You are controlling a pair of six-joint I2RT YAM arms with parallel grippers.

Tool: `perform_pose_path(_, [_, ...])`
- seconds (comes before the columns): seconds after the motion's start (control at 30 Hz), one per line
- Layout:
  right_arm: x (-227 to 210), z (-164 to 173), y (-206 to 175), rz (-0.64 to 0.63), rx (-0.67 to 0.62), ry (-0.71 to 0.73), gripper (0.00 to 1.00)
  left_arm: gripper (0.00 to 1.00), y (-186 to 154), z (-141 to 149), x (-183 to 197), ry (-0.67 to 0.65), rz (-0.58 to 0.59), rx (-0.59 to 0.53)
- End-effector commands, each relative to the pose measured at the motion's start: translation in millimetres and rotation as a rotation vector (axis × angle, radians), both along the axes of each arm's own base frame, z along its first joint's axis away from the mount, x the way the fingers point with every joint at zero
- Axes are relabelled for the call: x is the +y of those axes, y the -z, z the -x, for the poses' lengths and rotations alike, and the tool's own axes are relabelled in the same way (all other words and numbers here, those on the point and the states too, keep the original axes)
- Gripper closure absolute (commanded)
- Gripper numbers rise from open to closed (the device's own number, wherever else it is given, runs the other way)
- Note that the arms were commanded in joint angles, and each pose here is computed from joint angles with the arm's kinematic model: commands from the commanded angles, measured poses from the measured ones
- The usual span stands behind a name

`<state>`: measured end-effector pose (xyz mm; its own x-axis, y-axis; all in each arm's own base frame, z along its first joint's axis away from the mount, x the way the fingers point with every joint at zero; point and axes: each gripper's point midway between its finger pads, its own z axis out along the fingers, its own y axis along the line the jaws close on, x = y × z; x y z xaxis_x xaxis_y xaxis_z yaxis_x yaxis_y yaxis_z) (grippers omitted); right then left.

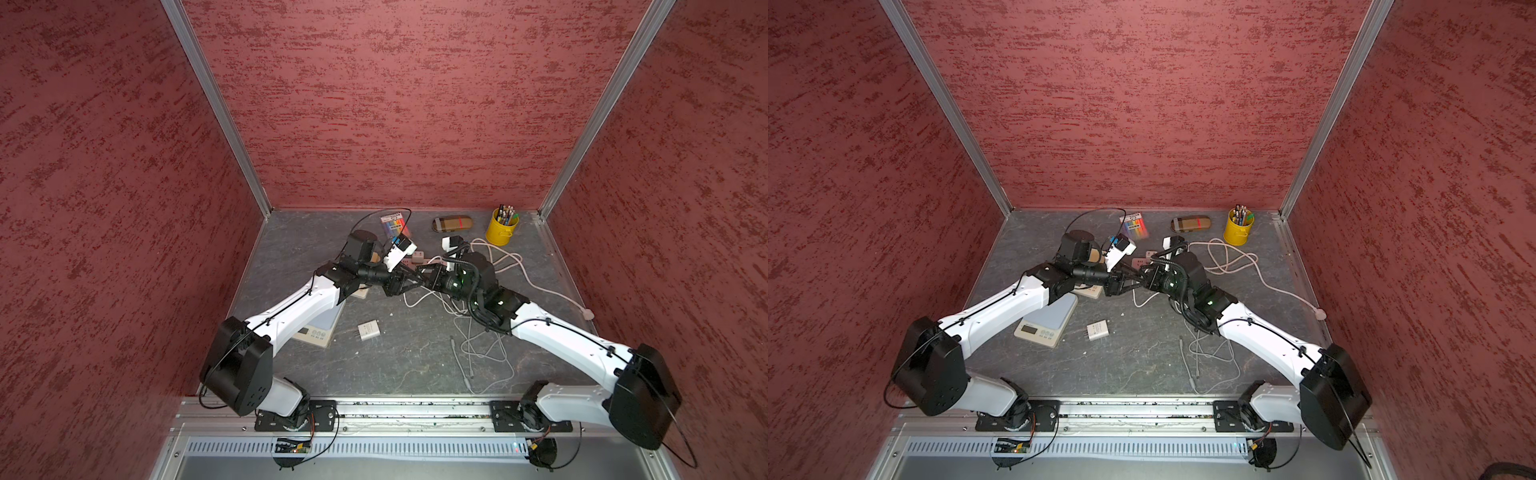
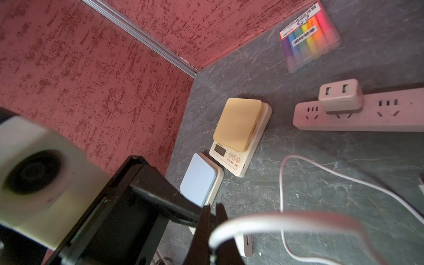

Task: Charge the electronic scale
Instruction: Adjust the charging cable at the center of the board.

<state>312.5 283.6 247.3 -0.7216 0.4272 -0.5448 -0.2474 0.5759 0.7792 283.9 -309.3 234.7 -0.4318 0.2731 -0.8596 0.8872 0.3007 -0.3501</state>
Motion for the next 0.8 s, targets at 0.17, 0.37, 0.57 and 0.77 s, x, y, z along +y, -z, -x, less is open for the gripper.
perform_pose_path(0.17, [-23.6, -3.7, -28.2, -0.101, -0.043, 0.131, 1.0, 0.52, -7.4, -1.1, 14.0, -0.03, 0.128, 0.017])
perform_pose_path(0.37, [-19.7, -4.8, -25.3, -0.113, -0.022, 0.124, 1.0, 0.59, 0.7, -1.5, -0.2, 0.002, 0.15, 0.063])
perform_pose_path(0.57, [-18.9, -4.9, -24.5, -0.12, -0.013, 0.124, 1.0, 0.71, 3.2, -3.6, -11.9, 0.025, 0.158, 0.076])
perform_pose_path(0.77, [-20.0, -5.1, -22.1, -0.114, -0.006, 0.13, 1.0, 0.9, 1.9, -5.8, -12.0, 0.019, 0.161, 0.069])
